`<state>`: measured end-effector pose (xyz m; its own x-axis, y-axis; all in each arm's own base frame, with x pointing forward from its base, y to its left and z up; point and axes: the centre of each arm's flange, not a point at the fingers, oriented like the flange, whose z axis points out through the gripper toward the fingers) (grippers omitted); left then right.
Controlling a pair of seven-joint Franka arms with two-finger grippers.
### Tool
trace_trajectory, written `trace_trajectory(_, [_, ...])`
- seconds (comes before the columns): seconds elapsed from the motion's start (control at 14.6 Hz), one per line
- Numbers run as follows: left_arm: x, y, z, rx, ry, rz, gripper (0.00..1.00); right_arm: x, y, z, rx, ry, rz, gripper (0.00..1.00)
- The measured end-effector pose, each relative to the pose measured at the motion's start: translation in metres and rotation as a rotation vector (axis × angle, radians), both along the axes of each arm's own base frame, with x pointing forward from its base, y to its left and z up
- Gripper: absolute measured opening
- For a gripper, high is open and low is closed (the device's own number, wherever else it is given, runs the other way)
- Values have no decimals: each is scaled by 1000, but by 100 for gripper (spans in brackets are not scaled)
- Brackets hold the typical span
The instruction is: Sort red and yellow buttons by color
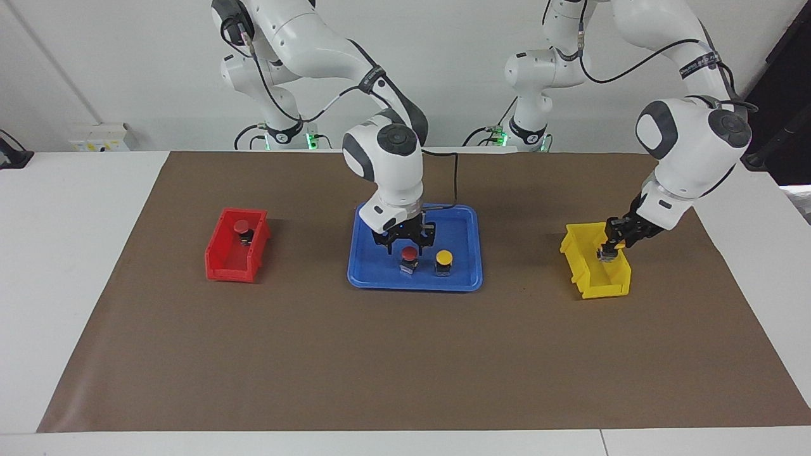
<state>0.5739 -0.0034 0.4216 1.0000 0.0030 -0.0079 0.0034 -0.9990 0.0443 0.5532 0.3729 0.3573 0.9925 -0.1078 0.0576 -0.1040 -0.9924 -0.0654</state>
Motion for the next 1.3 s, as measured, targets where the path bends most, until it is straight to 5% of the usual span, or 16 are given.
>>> trace_trajectory(0.62, [-21, -4, -36, 0, 42, -14, 42, -4, 0, -14, 13, -14, 4, 68])
trace_trajectory(0.82, [-33, -5, -47, 1, 41, -24, 42, -3, 0, -12, 14, -17, 5, 41])
trace_trajectory(0.89, [-37, -5, -51, 1, 34, -29, 42, -2, 0, -10, 17, -21, 3, 41])
trace_trajectory(1.3, [-42, -3, -51, 2, 9, -39, 42, 41, -69, 75, -49, 9, -26, 41])
